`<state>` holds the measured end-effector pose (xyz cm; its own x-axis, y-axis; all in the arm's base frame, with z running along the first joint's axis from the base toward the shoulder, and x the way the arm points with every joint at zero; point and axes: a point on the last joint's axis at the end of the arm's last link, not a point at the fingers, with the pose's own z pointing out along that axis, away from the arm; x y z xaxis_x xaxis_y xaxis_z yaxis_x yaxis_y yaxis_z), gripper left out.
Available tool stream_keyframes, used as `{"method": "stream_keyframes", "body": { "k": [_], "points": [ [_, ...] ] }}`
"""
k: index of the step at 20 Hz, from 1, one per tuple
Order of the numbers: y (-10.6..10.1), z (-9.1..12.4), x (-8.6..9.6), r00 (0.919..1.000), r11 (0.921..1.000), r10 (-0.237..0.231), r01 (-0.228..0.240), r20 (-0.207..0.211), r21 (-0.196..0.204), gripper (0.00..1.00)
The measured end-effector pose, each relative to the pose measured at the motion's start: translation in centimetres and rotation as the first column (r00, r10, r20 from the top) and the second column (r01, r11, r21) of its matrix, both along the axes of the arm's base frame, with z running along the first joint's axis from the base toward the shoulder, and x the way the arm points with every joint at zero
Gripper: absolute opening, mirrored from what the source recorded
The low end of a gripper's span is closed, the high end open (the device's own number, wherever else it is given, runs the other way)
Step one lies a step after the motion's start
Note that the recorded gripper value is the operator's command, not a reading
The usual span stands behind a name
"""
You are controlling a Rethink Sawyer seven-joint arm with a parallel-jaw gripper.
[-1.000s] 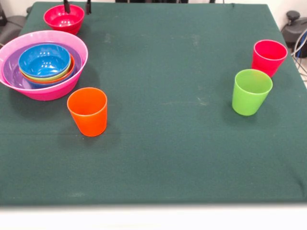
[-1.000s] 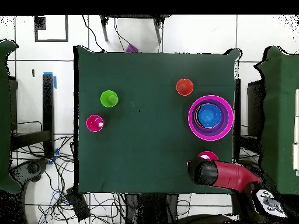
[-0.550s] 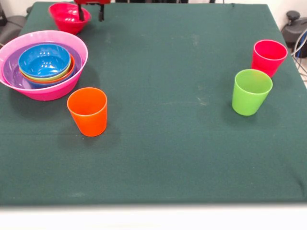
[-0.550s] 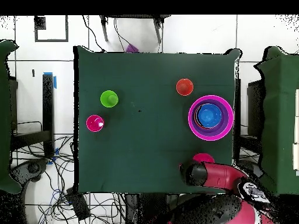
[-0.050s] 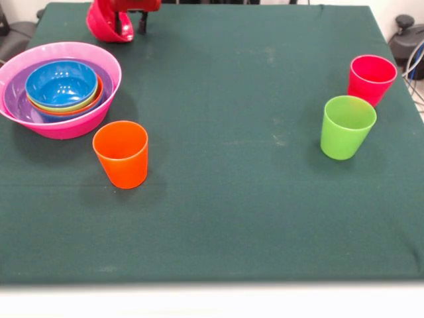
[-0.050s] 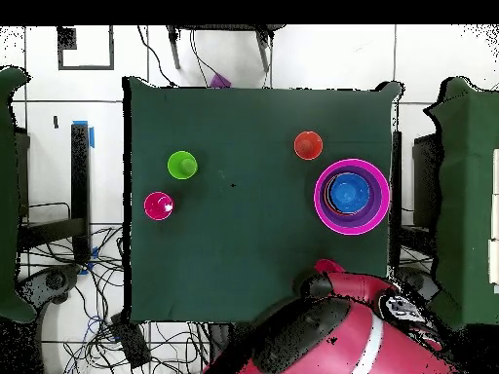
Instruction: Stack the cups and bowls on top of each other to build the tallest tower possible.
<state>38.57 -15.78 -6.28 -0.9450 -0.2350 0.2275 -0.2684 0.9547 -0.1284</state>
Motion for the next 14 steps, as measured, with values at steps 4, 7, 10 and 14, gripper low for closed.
{"method": "stream_keyframes", "body": {
  "k": [4,7,10,14],
  "points": [
    [0.8,-0.1,-0.1,0.9995,0.9996,0.027,-0.027,-0.014,-0.008,0.0],
    [1.1,-0.2,-0.1,0.9983,0.9983,0.052,-0.053,-0.024,-0.025,0.0],
    [1.3,-0.3,-0.1,0.997,0.9967,0.071,-0.072,-0.032,-0.037,0.0],
    [1.3,-0.3,-0.1,0.9966,0.9962,0.075,-0.077,-0.034,-0.04,0.0]
  ]
}}
